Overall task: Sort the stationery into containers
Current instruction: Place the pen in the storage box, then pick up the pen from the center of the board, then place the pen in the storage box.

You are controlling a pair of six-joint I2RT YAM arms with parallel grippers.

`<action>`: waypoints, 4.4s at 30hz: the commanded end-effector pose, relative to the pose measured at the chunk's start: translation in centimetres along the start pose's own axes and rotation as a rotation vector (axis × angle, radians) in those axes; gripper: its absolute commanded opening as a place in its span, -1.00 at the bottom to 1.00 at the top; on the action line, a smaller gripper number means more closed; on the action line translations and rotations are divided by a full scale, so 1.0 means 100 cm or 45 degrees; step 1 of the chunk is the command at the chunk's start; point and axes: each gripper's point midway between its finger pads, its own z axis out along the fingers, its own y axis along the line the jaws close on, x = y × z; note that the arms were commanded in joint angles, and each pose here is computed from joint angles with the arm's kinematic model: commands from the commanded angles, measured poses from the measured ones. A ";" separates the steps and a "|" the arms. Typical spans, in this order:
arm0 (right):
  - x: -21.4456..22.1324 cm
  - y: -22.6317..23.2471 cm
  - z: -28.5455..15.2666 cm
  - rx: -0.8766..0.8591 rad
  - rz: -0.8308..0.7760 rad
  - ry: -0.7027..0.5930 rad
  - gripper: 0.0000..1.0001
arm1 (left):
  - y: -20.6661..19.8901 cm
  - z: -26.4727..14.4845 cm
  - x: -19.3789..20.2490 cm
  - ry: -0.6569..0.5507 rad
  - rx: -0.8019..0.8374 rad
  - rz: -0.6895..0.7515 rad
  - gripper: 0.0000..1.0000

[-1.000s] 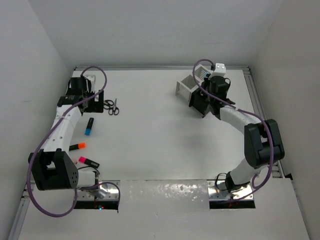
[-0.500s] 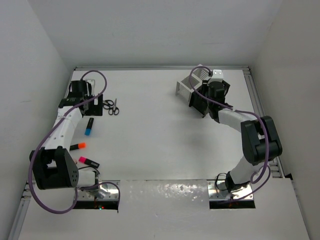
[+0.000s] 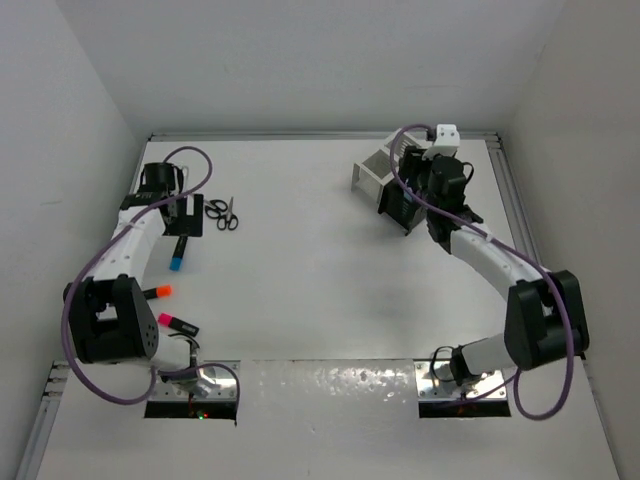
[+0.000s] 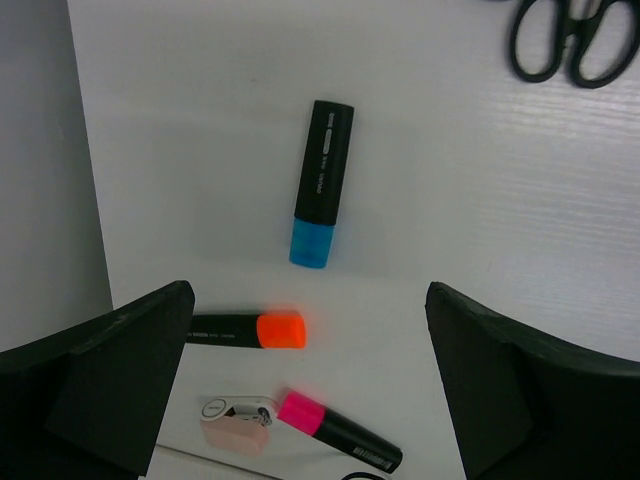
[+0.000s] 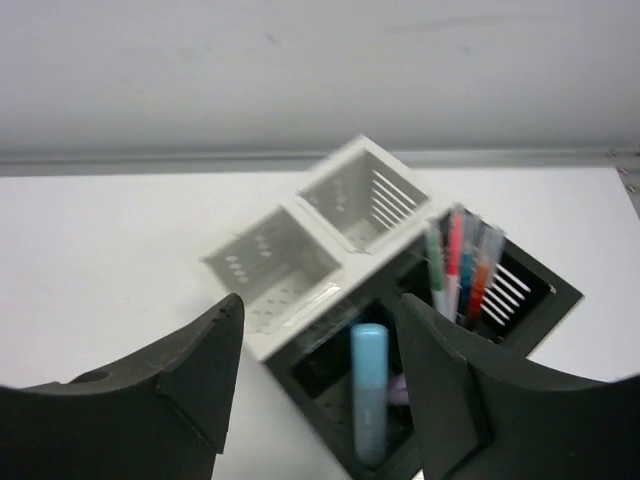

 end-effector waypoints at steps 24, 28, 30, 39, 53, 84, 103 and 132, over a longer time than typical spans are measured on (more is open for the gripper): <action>0.067 0.102 -0.106 -0.405 0.019 0.289 0.14 | 0.010 0.085 0.022 0.368 0.297 0.119 0.64; 0.082 0.097 -0.108 -0.399 -0.029 0.334 0.15 | 0.014 0.106 0.038 0.486 0.220 0.133 0.53; 0.083 0.096 -0.108 -0.395 -0.041 0.339 0.15 | 0.011 0.112 0.050 0.550 0.210 0.154 0.39; 0.070 0.101 -0.099 -0.396 -0.045 0.300 0.15 | -0.011 0.116 0.082 0.629 0.252 0.198 -0.65; 0.029 0.139 -0.107 -0.544 0.052 0.228 0.14 | -0.081 0.026 -0.048 0.139 0.680 0.240 -1.00; -0.037 0.281 -0.069 -0.809 0.741 0.043 -0.35 | -0.275 -0.178 -0.101 -0.597 0.960 0.832 -1.00; -0.043 0.068 -0.010 -0.053 0.180 -0.090 -1.00 | -0.162 -0.119 -0.114 -0.522 0.542 0.490 0.99; 0.049 -0.033 0.034 0.213 -0.043 0.144 -0.17 | -0.025 -0.035 -0.047 -0.158 0.142 0.141 0.99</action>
